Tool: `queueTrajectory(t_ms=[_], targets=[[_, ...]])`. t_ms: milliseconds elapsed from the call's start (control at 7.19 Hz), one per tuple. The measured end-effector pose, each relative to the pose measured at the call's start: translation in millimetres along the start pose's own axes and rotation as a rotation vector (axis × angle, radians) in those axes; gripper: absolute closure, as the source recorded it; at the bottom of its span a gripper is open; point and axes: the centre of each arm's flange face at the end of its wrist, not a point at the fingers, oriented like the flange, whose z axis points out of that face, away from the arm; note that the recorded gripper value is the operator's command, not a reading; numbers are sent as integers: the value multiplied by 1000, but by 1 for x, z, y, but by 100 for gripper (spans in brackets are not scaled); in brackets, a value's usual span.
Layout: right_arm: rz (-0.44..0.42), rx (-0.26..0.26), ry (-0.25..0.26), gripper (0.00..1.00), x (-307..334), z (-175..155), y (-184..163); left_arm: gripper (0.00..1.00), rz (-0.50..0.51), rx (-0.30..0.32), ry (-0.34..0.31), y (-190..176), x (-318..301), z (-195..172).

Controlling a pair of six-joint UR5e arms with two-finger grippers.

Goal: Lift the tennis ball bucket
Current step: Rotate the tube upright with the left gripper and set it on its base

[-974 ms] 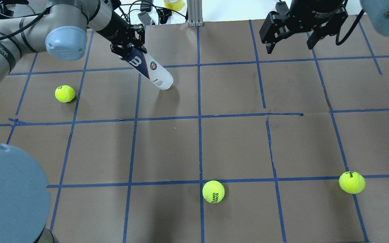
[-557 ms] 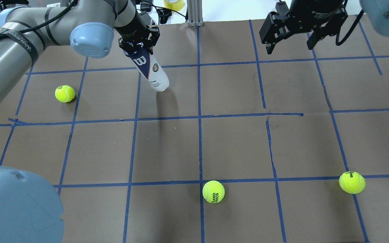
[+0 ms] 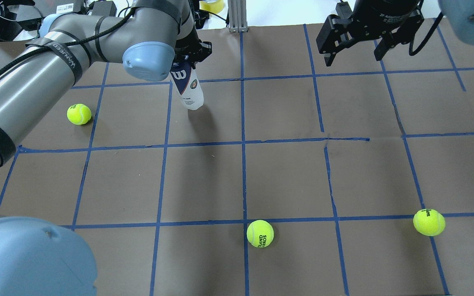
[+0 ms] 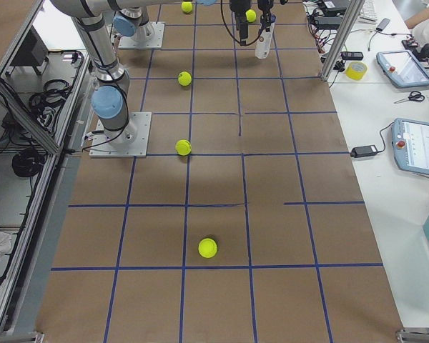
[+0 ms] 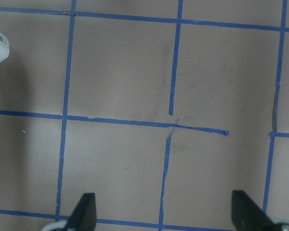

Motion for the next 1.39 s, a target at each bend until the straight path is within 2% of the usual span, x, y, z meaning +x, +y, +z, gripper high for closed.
queueTrajectory(t_ms=[139, 278, 557, 974, 1252, 1391], targets=[[0, 0, 0, 0, 0, 0, 0, 69, 3, -6, -1, 3, 3, 4], [0, 1, 0, 0, 0, -1, 0, 65, 5, -17, -2, 7, 5, 8], [0, 2, 0, 0, 0, -1, 0, 3, 3, -32, 0, 13, 7, 14], [1, 2, -1, 0, 0, -1, 0, 0, -86, -25, 69, 15, 15, -7], [1, 2, -1, 0, 0, -1, 0, 1, -109, -17, 78, 12, 11, -40], [1, 2, -1, 0, 0, -1, 0, 0, -114, -23, 77, 12, 6, -68]])
